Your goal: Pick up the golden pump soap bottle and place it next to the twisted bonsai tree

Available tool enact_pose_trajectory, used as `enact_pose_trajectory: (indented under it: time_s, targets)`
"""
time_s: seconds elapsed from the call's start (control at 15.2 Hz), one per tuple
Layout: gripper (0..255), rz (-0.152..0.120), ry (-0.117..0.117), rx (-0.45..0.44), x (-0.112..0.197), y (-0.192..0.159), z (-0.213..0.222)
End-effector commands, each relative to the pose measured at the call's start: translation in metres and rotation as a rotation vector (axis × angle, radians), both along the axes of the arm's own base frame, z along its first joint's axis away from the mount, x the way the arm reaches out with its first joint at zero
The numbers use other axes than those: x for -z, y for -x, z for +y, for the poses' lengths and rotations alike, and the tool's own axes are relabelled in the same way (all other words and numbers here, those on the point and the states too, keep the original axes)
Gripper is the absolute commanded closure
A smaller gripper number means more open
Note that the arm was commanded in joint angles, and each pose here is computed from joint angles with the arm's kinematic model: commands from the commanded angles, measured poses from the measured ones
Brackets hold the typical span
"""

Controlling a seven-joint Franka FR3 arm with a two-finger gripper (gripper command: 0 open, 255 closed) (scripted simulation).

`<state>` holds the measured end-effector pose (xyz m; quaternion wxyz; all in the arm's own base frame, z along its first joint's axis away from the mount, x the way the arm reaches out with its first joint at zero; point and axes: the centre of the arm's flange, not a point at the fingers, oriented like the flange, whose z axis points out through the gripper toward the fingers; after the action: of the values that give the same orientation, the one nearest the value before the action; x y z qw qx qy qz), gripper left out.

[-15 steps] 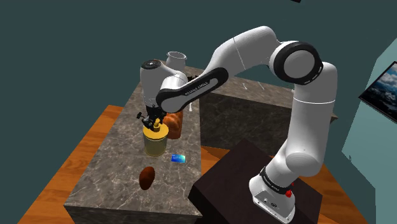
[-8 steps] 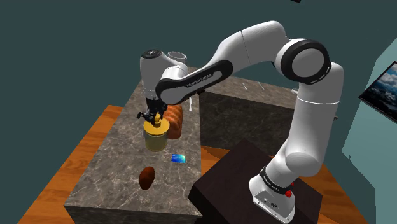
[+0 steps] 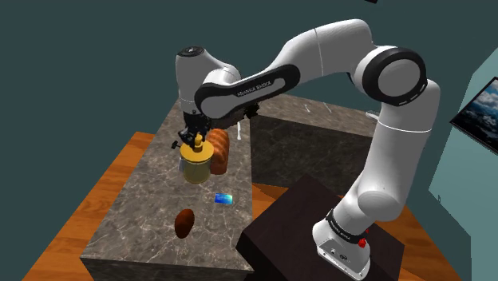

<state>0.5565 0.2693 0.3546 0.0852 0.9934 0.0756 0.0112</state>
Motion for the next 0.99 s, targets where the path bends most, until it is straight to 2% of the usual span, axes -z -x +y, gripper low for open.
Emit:
enact_pose_trajectory:
  time_s: [0.0, 0.92]
  targets:
    - [255, 0.000, 0.000, 0.000, -0.011, -0.001, 0.000]
    - [255, 0.000, 0.000, 0.000, -0.085, -0.001, 0.000]
